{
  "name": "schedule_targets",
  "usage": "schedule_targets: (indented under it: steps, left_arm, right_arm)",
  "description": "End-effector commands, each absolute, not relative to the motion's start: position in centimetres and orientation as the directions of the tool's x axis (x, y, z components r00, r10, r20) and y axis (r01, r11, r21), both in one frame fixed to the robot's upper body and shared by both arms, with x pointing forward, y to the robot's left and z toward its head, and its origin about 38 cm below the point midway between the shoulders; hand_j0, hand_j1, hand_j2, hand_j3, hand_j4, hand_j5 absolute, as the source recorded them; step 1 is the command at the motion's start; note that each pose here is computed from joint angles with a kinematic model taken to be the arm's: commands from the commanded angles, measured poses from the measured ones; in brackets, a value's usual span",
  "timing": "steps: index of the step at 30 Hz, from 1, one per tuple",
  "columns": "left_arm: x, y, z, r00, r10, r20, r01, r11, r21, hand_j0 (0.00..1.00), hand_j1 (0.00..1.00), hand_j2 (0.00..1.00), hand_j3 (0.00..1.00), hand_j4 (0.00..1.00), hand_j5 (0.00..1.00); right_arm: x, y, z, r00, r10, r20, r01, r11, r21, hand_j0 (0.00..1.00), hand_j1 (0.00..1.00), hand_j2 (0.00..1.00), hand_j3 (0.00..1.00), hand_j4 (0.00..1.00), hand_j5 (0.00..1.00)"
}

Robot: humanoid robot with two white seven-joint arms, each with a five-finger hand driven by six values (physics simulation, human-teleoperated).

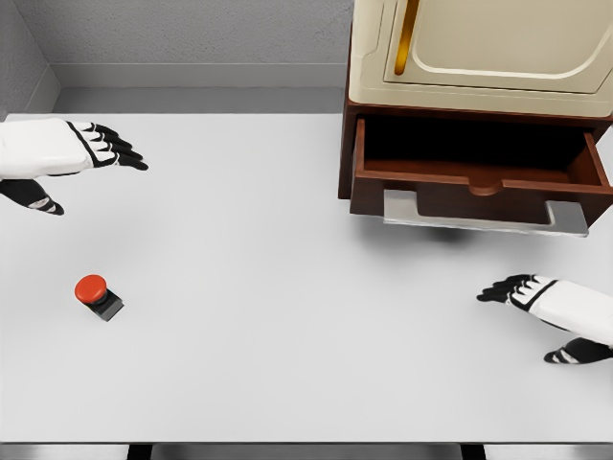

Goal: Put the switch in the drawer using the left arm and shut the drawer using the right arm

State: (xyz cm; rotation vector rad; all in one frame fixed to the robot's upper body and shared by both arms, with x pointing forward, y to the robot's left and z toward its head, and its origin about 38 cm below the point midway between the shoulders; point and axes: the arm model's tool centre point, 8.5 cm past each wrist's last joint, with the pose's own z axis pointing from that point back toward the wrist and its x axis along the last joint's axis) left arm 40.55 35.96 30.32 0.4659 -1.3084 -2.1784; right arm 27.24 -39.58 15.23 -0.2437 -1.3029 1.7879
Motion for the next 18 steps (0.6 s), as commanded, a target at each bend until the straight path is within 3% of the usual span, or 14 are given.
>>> schedule_targets:
  steps: [1,5,8,14,15,17,18]
  left_arm:
    - [40.5,36.0,30.4,-0.786,-0.618,-0.010,0.279,-0.370,0.886,1.00,1.00,1.00,1.00,1.00,1.00]
    - [40.4,36.5,30.6,-0.779,-0.626,-0.018,0.282,-0.375,0.883,1.00,1.00,1.00,1.00,1.00,1.00]
    - [39.6,40.4,30.2,-0.724,-0.684,-0.087,0.340,-0.464,0.818,1.00,1.00,1.00,1.00,1.00,1.00]
    - [36.6,37.2,27.6,-0.815,-0.576,-0.063,0.341,-0.564,0.752,1.00,1.00,1.00,1.00,1.00,1.00]
    - [36.2,37.0,26.7,-0.822,-0.567,-0.045,0.355,-0.573,0.738,1.00,1.00,1.00,1.00,1.00,1.00]
    - [36.0,37.0,26.3,-0.824,-0.565,-0.038,0.362,-0.577,0.732,1.00,1.00,1.00,1.00,1.00,1.00]
    - [35.9,37.0,26.0,-0.824,-0.565,-0.031,0.370,-0.579,0.727,1.00,1.00,1.00,1.00,1.00,1.00]
  right_arm:
    - [27.2,-39.5,15.2,-0.588,0.738,0.330,-0.538,-0.052,-0.842,1.00,1.00,1.00,1.00,1.00,1.00]
    - [27.4,-39.7,15.5,-0.589,0.742,0.321,-0.529,-0.053,-0.847,1.00,1.00,1.00,1.00,1.00,1.00]
    - [27.6,-40.4,16.5,-0.580,0.756,0.304,-0.506,-0.042,-0.862,1.00,1.00,1.00,1.00,1.00,1.00]
    - [27.2,-43.1,18.2,-0.530,0.805,0.266,-0.466,-0.015,-0.885,1.00,1.00,1.00,1.00,1.00,1.00]
    - [26.9,-43.4,18.1,-0.518,0.812,0.268,-0.464,-0.004,-0.886,0.93,0.93,0.93,0.93,0.93,0.93]
    - [26.8,-43.3,17.9,-0.515,0.812,0.276,-0.464,0.007,-0.886,0.64,0.64,0.64,0.64,0.64,0.64]
    - [26.8,-43.5,18.1,-0.512,0.814,0.273,-0.459,0.009,-0.888,0.56,0.56,0.56,0.56,0.56,0.56]
